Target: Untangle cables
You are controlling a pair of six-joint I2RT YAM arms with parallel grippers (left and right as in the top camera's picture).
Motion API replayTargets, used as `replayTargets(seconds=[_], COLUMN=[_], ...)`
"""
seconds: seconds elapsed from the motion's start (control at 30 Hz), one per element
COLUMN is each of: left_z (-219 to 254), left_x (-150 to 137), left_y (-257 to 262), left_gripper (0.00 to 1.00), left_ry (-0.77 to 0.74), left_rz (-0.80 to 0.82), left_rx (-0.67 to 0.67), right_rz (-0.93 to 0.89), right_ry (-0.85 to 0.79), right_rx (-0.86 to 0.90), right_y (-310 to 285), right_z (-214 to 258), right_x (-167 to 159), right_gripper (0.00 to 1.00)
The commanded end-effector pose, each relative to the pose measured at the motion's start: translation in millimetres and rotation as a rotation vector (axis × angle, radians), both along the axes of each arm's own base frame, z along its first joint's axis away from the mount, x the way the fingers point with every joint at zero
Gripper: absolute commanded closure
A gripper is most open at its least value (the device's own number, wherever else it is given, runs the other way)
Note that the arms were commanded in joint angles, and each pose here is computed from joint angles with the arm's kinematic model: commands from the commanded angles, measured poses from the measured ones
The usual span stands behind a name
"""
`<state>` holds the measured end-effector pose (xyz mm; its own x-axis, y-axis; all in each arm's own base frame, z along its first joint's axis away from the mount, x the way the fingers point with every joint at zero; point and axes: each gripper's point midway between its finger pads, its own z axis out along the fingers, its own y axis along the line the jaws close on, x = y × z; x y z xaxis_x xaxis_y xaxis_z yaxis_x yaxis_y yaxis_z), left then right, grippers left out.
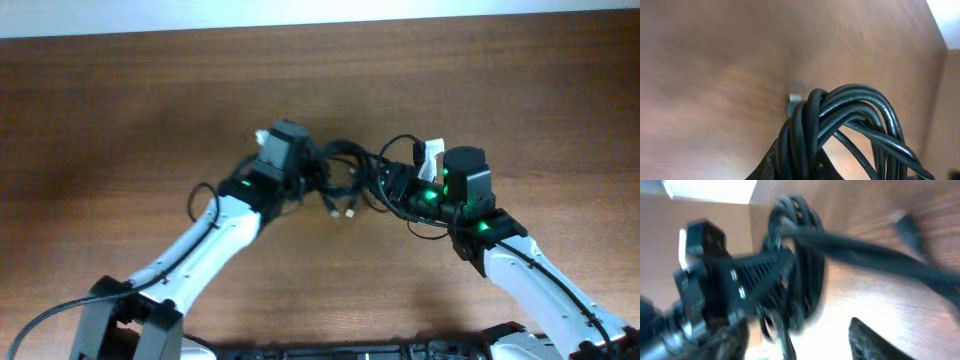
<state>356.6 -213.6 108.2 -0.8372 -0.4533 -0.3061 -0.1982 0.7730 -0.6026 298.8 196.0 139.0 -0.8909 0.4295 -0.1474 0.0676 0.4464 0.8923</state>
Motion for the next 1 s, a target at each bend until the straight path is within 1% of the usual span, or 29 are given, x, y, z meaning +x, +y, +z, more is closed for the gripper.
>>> replayTargets(seconds=[0.0, 0.07, 0.13, 0.2, 0.23, 0.27, 0.33, 0.4, 0.47, 0.53, 0.6, 0.63, 0.7, 0.77, 0.87, 0.97], left_z=[12.8, 16.1, 19.8, 28.0, 31.3, 32.2, 32.7, 33.9, 34.4, 34.9, 36.4, 36.6, 36.2, 36.6, 36.5, 34.6], left_x=[18.5, 18.2, 16.0, 8.5, 4.2, 2.5, 0.8, 1.4, 2.0, 3.3, 8.1, 11.1, 13.6, 13.8, 13.6, 10.3], left_y=[32.5, 47.8, 56.1, 51.1, 47.0, 46.2, 46.8, 46.6, 46.5, 47.1, 51.0, 55.1, 60.0, 59.6, 59.6, 57.7], left_gripper=[1.00, 1.00, 1.00, 1.00, 1.00, 1.00, 1.00, 1.00, 1.00, 1.00, 1.00, 1.00, 1.00, 1.00, 1.00, 1.00], left_ry=[-0.186, -0.216, -0.232, -0.295, -0.326, -0.341, -0.351, -0.358, -0.356, -0.336, -0.297, -0.261, -0.165, -0.095, -0.068, -0.026], left_rz=[-0.180, -0.232, -0.263, -0.396, -0.465, -0.497, -0.520, -0.523, -0.512, -0.468, -0.357, -0.265, -0.059, 0.072, 0.120, 0.155], left_rx=[0.215, 0.283, 0.318, 0.356, 0.366, 0.379, 0.395, 0.398, 0.391, 0.367, 0.326, 0.293, 0.178, 0.076, 0.038, -0.003], right_rz=[0.188, 0.235, 0.256, 0.249, 0.265, 0.279, 0.297, 0.301, 0.311, 0.317, 0.329, 0.334, 0.349, 0.351, 0.297, 0.169], right_ry=[-0.197, -0.231, -0.256, -0.277, -0.337, -0.387, -0.453, -0.470, -0.468, -0.436, -0.364, -0.316, -0.259, -0.249, -0.258, -0.195], right_rx=[-0.087, -0.129, -0.149, -0.153, -0.169, -0.184, -0.202, -0.205, -0.197, -0.169, -0.112, -0.084, -0.056, -0.074, -0.137, -0.159], right_y=[6.4, 5.6, 5.2, 5.1, 5.8, 6.3, 7.1, 7.4, 9.8, 15.4, 26.2, 34.2, 48.7, 59.6, 64.6, 60.6], right_z=[2.6, -3.9, -5.7, -3.4, 0.4, 3.2, 7.3, 8.7, 9.2, 10.0, 11.4, 11.3, 11.2, 8.1, 1.6, -3.2], right_x=[-13.7, -19.3, -20.7, -17.4, -14.6, -12.6, -10.0, -9.2, -11.5, -16.2, -26.0, -32.7, -43.8, -49.8, -45.6, -33.6], right_gripper=[0.27, 0.23, 0.21, 0.21, 0.21, 0.22, 0.22, 0.22, 0.26, 0.30, 0.34, 0.39, 0.39, 0.39, 0.39, 0.40])
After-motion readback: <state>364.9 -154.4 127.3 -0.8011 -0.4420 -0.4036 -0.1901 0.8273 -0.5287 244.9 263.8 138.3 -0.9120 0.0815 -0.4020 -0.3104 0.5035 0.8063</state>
